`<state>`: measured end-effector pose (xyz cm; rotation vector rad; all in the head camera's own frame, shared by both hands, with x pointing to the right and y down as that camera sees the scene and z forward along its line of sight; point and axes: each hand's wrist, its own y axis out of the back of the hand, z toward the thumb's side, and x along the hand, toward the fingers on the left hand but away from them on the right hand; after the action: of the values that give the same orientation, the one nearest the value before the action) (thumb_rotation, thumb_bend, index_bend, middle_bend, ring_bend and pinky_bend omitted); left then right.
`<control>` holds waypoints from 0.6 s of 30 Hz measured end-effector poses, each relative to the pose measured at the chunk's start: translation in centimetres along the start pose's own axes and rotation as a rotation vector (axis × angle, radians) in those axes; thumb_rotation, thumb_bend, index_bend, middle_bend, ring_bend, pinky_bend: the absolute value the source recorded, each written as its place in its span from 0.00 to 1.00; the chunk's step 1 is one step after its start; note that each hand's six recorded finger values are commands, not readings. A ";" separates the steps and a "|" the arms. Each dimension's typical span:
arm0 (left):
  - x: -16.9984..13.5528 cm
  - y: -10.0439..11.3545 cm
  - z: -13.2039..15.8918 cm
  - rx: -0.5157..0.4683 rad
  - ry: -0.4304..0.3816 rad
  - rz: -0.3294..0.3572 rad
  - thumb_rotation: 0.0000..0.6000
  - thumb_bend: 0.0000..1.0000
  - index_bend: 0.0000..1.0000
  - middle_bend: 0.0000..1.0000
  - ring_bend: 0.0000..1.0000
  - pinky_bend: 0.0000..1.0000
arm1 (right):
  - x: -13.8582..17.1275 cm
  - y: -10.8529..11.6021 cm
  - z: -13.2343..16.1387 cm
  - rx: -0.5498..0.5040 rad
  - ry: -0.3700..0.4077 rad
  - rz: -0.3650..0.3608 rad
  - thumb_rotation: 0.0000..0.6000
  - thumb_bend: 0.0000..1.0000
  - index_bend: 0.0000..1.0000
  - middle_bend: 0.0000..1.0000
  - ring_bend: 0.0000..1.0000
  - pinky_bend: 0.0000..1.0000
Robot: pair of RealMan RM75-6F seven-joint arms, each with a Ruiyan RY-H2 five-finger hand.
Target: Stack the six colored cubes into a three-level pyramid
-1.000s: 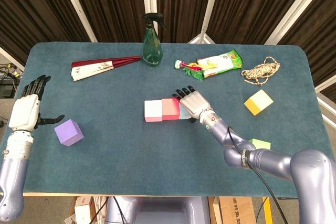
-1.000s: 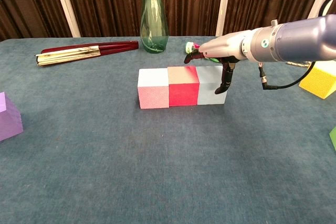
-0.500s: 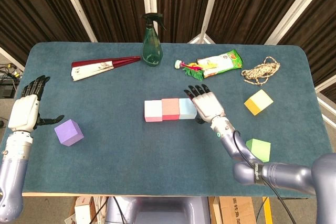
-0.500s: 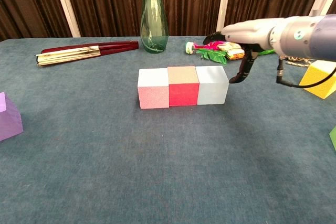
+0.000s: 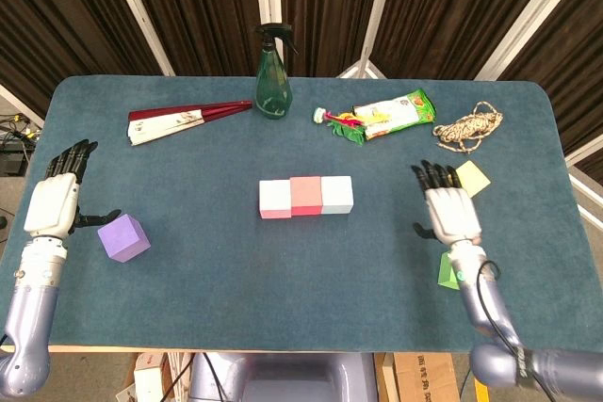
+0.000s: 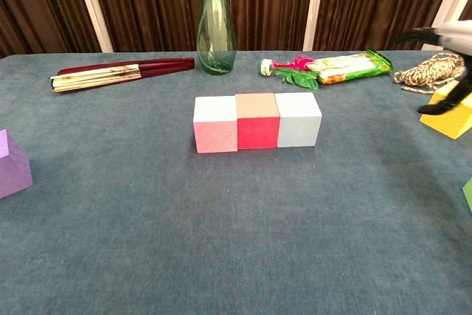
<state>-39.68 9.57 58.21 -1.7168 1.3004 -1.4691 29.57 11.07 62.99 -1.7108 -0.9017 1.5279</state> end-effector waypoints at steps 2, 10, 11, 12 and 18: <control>0.1 -0.3 0.1 0.005 0.000 -0.005 1.00 0.11 0.00 0.00 0.00 0.00 | 1.0 -0.1 -1.2 -0.021 -0.017 -0.012 1.00 0.26 0.00 0.00 0.00 0.00; 0.7 -1.6 1.5 0.025 -0.025 -0.027 1.00 0.11 0.00 0.00 0.00 0.00 | 2.7 -0.3 -3.0 -0.074 -0.019 -0.037 1.00 0.26 0.00 0.00 0.00 0.00; 0.8 -1.8 1.8 0.026 -0.030 -0.032 1.00 0.12 0.00 0.00 0.00 0.00 | 2.6 -0.3 -3.1 -0.079 -0.018 -0.037 1.00 0.26 0.00 0.00 0.00 0.00; 0.9 -2.1 2.3 0.027 -0.039 -0.040 1.00 0.13 0.00 0.00 0.00 0.00 | 2.6 -0.3 -3.1 -0.082 -0.018 -0.037 1.00 0.26 0.00 0.00 0.00 0.00; 1.8 -3.9 5.8 0.017 -0.112 -0.083 1.00 0.15 0.00 0.00 0.00 0.00 | 2.5 -0.1 -3.2 -0.115 -0.019 -0.039 1.00 0.26 0.00 0.00 0.00 0.00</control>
<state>-33.08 8.40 60.82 -1.8342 1.1682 -1.4040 32.93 13.13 62.08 -1.7508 -1.0444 1.4949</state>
